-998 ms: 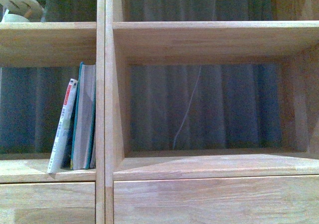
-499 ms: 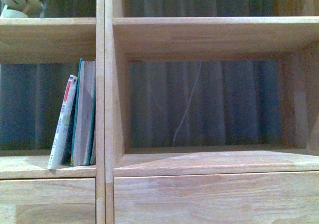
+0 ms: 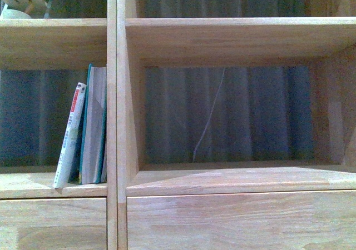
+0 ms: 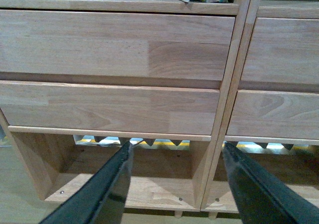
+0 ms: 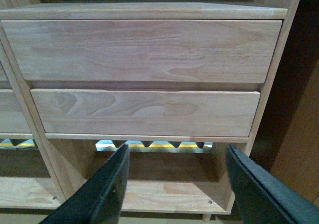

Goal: Organize books on shelf

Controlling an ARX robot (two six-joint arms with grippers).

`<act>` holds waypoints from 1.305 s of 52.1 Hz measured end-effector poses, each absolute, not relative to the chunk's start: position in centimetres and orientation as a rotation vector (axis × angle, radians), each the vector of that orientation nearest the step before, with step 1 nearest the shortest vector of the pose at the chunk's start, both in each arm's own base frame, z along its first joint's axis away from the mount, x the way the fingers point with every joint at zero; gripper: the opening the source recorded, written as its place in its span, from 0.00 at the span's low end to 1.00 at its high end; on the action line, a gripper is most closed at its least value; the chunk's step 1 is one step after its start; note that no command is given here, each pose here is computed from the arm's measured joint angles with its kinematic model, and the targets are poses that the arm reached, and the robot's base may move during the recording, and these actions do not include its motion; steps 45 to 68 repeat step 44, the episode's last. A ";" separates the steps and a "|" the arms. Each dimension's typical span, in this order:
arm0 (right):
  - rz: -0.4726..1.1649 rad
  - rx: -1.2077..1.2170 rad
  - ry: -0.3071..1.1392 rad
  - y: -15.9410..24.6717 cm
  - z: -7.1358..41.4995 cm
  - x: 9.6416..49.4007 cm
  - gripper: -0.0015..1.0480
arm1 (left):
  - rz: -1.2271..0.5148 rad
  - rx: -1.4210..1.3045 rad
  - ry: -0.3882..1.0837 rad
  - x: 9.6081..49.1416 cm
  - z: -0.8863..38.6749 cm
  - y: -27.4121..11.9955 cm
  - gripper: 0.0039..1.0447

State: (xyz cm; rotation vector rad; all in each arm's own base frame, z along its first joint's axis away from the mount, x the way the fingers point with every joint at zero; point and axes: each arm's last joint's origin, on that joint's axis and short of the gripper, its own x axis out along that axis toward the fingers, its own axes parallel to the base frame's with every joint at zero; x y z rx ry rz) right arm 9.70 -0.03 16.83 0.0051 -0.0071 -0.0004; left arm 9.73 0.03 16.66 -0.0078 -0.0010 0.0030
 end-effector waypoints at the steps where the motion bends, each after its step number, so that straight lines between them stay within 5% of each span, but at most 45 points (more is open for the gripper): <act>1: 0.000 0.005 -0.007 0.0 16.8 9.7 0.67 | 0.003 -0.008 -0.001 9.7 16.7 0.0 0.62; 13: 0.000 0.005 -0.007 0.0 16.8 9.7 0.94 | 0.003 -0.006 -0.001 9.7 16.7 0.0 0.95; 68: 0.000 0.005 -0.007 0.0 16.8 9.7 0.93 | 0.003 -0.006 -0.001 9.7 16.7 0.0 0.94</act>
